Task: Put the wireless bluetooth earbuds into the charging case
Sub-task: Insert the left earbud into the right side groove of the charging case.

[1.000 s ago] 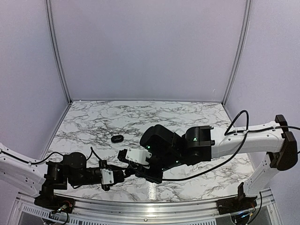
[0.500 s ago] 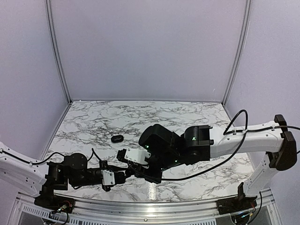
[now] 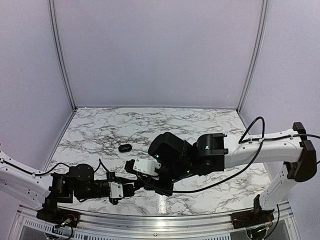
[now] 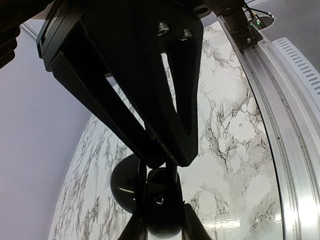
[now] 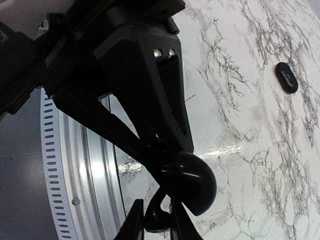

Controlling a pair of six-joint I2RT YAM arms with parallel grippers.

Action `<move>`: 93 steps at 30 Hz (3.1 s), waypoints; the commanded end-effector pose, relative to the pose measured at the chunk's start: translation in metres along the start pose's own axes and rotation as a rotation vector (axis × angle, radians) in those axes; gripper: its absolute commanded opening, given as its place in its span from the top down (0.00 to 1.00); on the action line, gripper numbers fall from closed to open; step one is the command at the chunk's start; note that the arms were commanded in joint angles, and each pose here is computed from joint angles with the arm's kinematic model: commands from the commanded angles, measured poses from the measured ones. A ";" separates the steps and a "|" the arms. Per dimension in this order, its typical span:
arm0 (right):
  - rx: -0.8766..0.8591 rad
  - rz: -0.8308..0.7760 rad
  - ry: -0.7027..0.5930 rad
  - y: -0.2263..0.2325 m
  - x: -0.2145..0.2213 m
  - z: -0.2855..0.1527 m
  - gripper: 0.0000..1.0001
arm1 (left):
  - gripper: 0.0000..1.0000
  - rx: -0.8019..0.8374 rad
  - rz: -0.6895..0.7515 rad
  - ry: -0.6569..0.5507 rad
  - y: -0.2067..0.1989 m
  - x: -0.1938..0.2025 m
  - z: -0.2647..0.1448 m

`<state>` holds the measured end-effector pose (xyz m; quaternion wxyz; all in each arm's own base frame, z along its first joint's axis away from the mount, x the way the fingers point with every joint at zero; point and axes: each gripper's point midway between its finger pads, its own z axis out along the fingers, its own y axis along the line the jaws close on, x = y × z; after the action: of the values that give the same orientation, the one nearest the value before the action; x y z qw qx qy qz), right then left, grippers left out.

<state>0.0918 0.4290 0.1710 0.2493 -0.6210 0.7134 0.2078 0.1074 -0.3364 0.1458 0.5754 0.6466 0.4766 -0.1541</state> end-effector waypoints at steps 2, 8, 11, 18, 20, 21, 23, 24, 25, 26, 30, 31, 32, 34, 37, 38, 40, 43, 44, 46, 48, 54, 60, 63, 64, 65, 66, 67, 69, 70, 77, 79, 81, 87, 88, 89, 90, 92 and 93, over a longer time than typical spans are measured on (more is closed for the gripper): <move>-0.017 0.004 -0.115 0.006 -0.035 -0.026 1.00 | 1.00 -0.061 -0.019 -0.061 0.015 -0.018 -0.003; -0.020 0.013 -0.159 0.007 -0.042 -0.036 1.00 | 1.00 -0.088 -0.050 -0.091 0.021 -0.022 -0.010; -0.027 0.013 -0.166 0.008 -0.043 -0.036 1.00 | 1.00 -0.089 -0.056 -0.092 0.021 -0.021 -0.010; -0.016 0.018 -0.187 0.006 -0.049 -0.044 1.00 | 1.00 -0.087 -0.060 -0.089 0.020 -0.020 -0.009; -0.016 0.018 -0.176 0.006 -0.046 -0.041 1.00 | 1.00 -0.086 -0.060 -0.090 0.020 -0.020 -0.009; -0.015 0.018 -0.169 0.006 -0.044 -0.038 1.00 | 1.00 -0.085 -0.060 -0.091 0.020 -0.021 -0.009; -0.011 0.017 -0.161 0.005 -0.043 -0.035 1.00 | 1.00 -0.085 -0.060 -0.096 0.021 -0.022 -0.009; -0.008 0.017 -0.158 0.004 -0.043 -0.034 1.00 | 1.00 -0.084 -0.059 -0.098 0.021 -0.023 -0.010; -0.004 0.016 -0.155 0.004 -0.042 -0.033 1.00 | 1.00 -0.083 -0.059 -0.100 0.020 -0.023 -0.010; -0.003 0.017 -0.151 0.003 -0.041 -0.031 1.00 | 1.00 -0.083 -0.059 -0.102 0.021 -0.024 -0.010; -0.002 0.019 -0.135 0.003 -0.038 -0.027 1.00 | 1.00 -0.084 -0.064 -0.107 0.021 -0.025 -0.011; -0.002 0.019 -0.129 0.003 -0.036 -0.025 1.00 | 1.00 -0.084 -0.065 -0.107 0.021 -0.025 -0.011; 0.000 0.019 -0.121 0.003 -0.034 -0.023 1.00 | 1.00 -0.083 -0.065 -0.108 0.021 -0.025 -0.011; 0.009 0.019 -0.108 0.001 -0.032 -0.020 1.00 | 1.00 -0.084 -0.065 -0.109 0.021 -0.026 -0.011; 0.010 0.018 -0.092 0.001 -0.029 -0.017 1.00 | 1.00 -0.085 -0.066 -0.112 0.022 -0.026 -0.011; 0.013 0.018 -0.087 0.000 -0.028 -0.016 1.00 | 1.00 -0.082 -0.065 -0.113 0.021 -0.027 -0.011; 0.021 0.017 -0.081 -0.001 -0.027 -0.014 1.00 | 1.00 -0.082 -0.064 -0.117 0.022 -0.028 -0.011; 0.029 0.017 -0.081 -0.003 -0.029 -0.013 1.00 | 1.00 -0.081 -0.063 -0.120 0.022 -0.029 -0.010; 0.031 0.016 -0.081 -0.003 -0.030 -0.013 1.00 | 1.00 -0.081 -0.063 -0.121 0.022 -0.029 -0.011; 0.036 0.019 -0.080 -0.004 -0.032 -0.012 1.00 | 1.00 -0.081 -0.067 -0.125 0.022 -0.030 -0.010; 0.036 0.025 -0.078 -0.005 -0.033 -0.011 1.00 | 1.00 -0.087 -0.079 -0.139 0.024 -0.032 -0.011; 0.072 0.025 -0.097 -0.011 -0.044 -0.018 0.91 | 1.00 -0.105 -0.145 -0.212 0.027 -0.040 -0.016; 0.072 0.022 -0.126 -0.011 -0.053 -0.029 0.84 | 1.00 -0.128 -0.201 -0.262 0.035 -0.045 -0.021; 0.076 0.017 -0.135 -0.012 -0.056 -0.033 0.80 | 1.00 -0.133 -0.227 -0.281 0.038 -0.046 -0.024; 0.077 0.016 -0.139 -0.012 -0.058 -0.034 0.77 | 1.00 -0.134 -0.232 -0.287 0.039 -0.047 -0.025; 0.077 0.015 -0.140 -0.012 -0.058 -0.034 0.76 | 1.00 -0.134 -0.233 -0.291 0.040 -0.047 -0.025; 0.076 0.014 -0.143 -0.012 -0.059 -0.035 0.74 | 1.00 -0.135 -0.234 -0.295 0.041 -0.048 -0.026; 0.074 0.014 -0.143 -0.011 -0.060 -0.035 0.72 | 1.00 -0.135 -0.234 -0.299 0.041 -0.049 -0.026; 0.071 0.014 -0.149 -0.010 -0.061 -0.038 0.68 | 1.00 -0.135 -0.236 -0.299 0.041 -0.049 -0.027; 0.071 0.016 -0.151 -0.010 -0.061 -0.039 0.65 | 1.00 -0.134 -0.238 -0.300 0.041 -0.049 -0.027; 0.082 0.024 -0.173 -0.012 -0.062 -0.048 0.57 | 1.00 -0.133 -0.249 -0.307 0.042 -0.049 -0.028; 0.086 0.024 -0.188 -0.012 -0.063 -0.053 0.55 | 1.00 -0.130 -0.254 -0.309 0.042 -0.049 -0.028; 0.079 0.022 -0.204 -0.011 -0.063 -0.057 0.54 | 1.00 -0.126 -0.259 -0.309 0.042 -0.048 -0.028; 0.065 0.007 -0.230 -0.007 -0.060 -0.066 0.46 | 1.00 -0.126 -0.271 -0.314 0.044 -0.048 -0.028; 0.064 0.006 -0.233 -0.007 -0.060 -0.067 0.45 | 1.00 -0.127 -0.273 -0.314 0.045 -0.048 -0.029; 0.063 0.006 -0.235 -0.007 -0.060 -0.068 0.45 | 1.00 -0.128 -0.276 -0.312 0.045 -0.047 -0.028; 0.062 0.004 -0.235 -0.007 -0.059 -0.069 0.45 | 1.00 -0.129 -0.277 -0.313 0.046 -0.047 -0.029; 0.062 -0.001 -0.242 -0.006 -0.058 -0.074 0.45 | 1.00 -0.115 -0.279 -0.323 0.044 -0.049 -0.029; 0.047 -0.006 -0.254 -0.003 -0.059 -0.077 0.45 | 1.00 -0.107 -0.279 -0.331 0.043 -0.051 -0.030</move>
<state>0.0984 0.4310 0.2510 0.3350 -0.5865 0.6947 0.2472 0.1111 -0.3287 0.2006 0.6391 0.5223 0.4882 -0.2836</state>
